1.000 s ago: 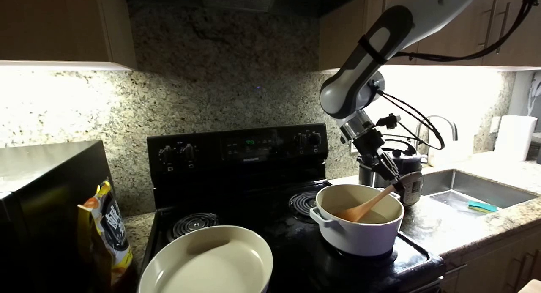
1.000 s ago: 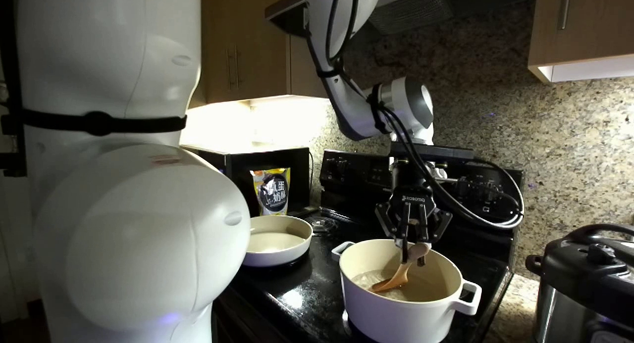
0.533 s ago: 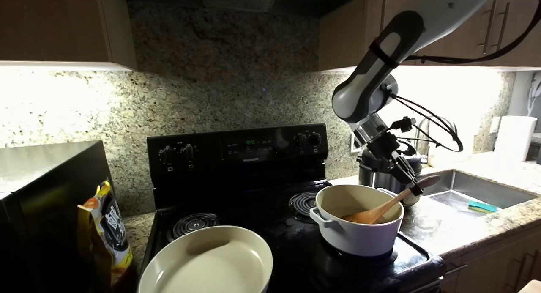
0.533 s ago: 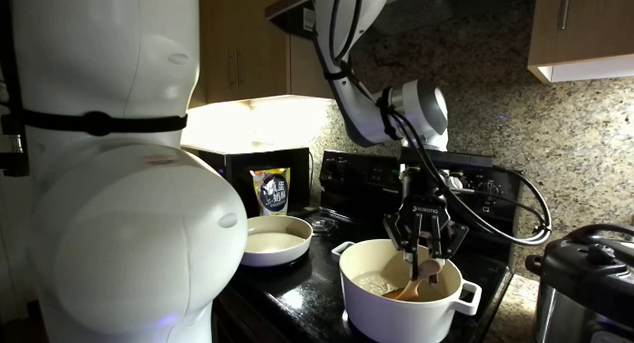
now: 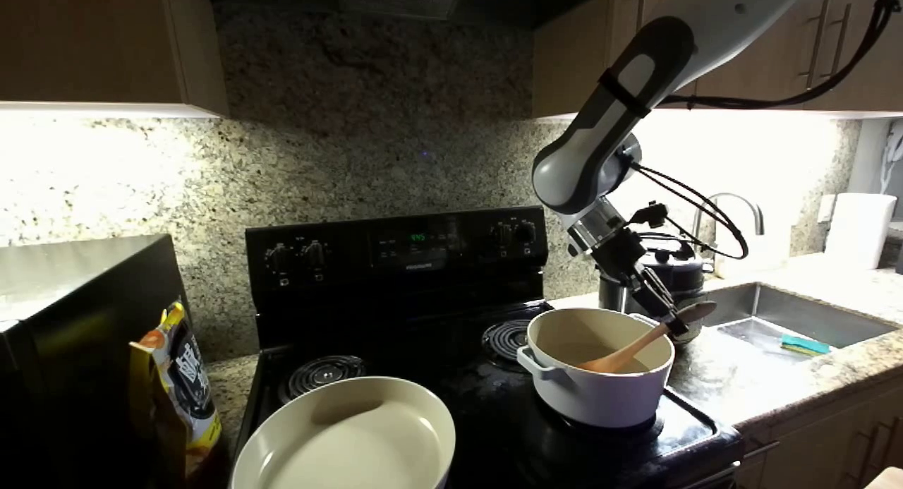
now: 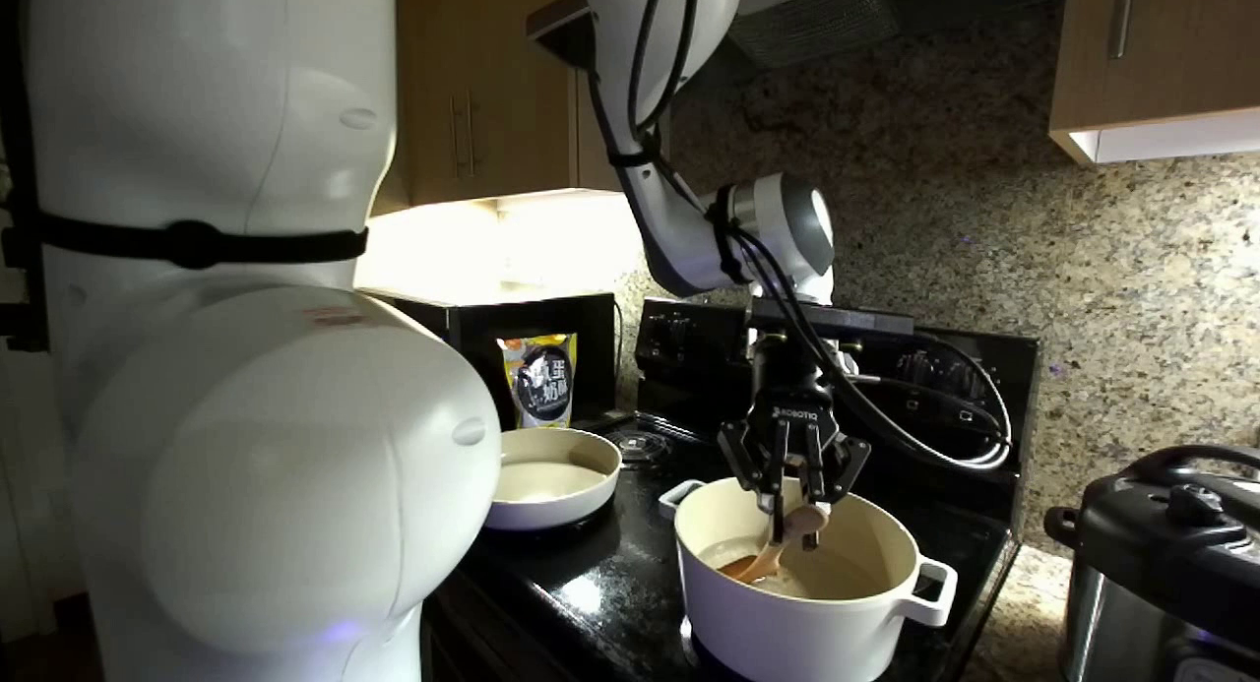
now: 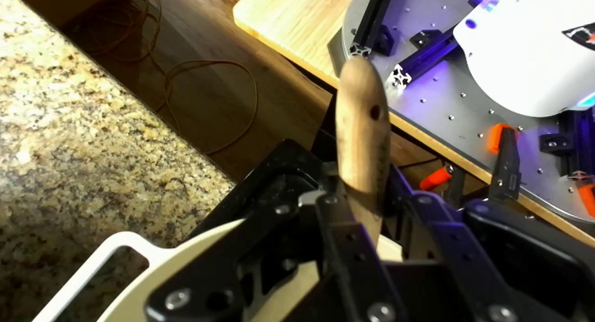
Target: Hold the wooden spoon and stir inside the pot.
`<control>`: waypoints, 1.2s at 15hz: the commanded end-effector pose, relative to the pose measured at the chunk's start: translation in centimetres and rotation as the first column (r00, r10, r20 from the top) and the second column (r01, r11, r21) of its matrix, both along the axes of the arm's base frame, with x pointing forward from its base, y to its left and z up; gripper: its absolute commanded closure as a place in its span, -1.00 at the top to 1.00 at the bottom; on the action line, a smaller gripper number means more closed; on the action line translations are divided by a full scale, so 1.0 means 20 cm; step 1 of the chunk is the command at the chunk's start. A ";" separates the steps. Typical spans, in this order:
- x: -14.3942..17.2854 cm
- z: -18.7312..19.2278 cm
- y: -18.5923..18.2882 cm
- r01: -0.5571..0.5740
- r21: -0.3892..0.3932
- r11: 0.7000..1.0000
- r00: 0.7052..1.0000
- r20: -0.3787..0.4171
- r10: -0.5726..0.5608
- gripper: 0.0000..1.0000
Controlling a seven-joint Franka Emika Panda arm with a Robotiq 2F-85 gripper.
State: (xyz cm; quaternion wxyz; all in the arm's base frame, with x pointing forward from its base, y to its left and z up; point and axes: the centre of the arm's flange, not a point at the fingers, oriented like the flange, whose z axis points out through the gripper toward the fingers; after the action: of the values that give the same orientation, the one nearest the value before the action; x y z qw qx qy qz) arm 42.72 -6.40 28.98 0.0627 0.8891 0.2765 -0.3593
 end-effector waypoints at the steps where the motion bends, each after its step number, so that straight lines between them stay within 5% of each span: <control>1: 0.03 0.05 0.06 -0.014 0.010 1.000 0.999 0.037 0.014 -0.83; 11: -0.11 0.03 -0.08 0.022 0.027 0.999 1.000 0.021 -0.023 -0.83; 18: -0.02 0.07 0.09 -0.051 0.022 0.998 0.999 -0.007 0.052 -0.83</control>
State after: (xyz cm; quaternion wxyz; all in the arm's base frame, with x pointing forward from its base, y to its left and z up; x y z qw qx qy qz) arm 41.89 -6.39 29.23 0.0602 0.8885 0.2797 -0.3587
